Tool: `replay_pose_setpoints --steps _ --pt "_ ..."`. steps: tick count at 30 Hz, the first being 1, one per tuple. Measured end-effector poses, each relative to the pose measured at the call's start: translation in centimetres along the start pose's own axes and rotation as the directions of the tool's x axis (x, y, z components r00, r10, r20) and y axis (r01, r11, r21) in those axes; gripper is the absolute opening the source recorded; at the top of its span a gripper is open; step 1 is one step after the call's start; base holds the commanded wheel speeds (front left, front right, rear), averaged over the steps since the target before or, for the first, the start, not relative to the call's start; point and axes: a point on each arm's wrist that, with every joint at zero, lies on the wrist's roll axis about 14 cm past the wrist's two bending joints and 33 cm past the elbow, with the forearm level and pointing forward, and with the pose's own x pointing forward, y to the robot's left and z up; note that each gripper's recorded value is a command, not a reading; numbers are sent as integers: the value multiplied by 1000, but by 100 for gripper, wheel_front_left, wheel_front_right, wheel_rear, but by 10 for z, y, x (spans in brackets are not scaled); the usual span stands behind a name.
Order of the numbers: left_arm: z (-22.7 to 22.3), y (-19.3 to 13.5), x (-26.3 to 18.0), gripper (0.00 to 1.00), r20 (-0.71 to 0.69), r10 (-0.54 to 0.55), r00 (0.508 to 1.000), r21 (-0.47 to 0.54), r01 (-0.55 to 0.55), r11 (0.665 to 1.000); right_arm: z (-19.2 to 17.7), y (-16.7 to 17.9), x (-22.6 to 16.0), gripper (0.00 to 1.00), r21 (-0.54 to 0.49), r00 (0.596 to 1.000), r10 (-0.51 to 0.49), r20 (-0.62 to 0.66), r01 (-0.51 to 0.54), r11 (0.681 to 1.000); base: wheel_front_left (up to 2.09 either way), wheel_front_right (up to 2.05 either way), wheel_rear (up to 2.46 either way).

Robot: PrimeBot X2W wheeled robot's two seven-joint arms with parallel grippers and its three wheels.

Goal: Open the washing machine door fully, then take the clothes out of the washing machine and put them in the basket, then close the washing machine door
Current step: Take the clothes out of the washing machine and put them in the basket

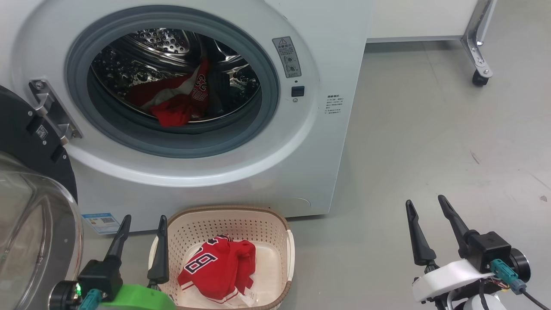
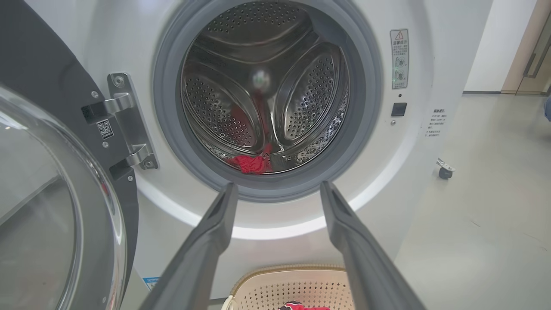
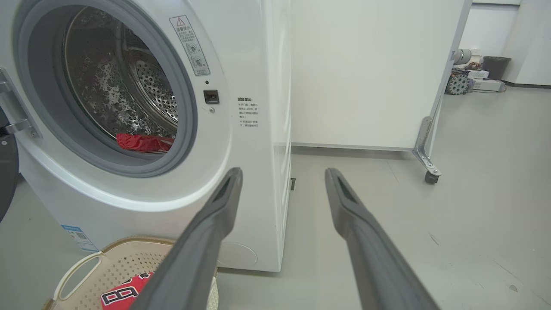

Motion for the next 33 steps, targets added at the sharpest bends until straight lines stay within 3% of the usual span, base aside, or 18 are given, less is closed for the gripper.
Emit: replay_pose_setpoints --steps 24,33 --pt "3 -4 -4 100 -11 2 1000 -9 -2 1000 2 4 1 100 3 1000 12 -5 -12 1000 0 0 0" --pt "-25 -6 4 100 -120 -3 993 -48 -3 999 -6 4 8 100 6 999 17 -35 -16 1000 0 0 0"
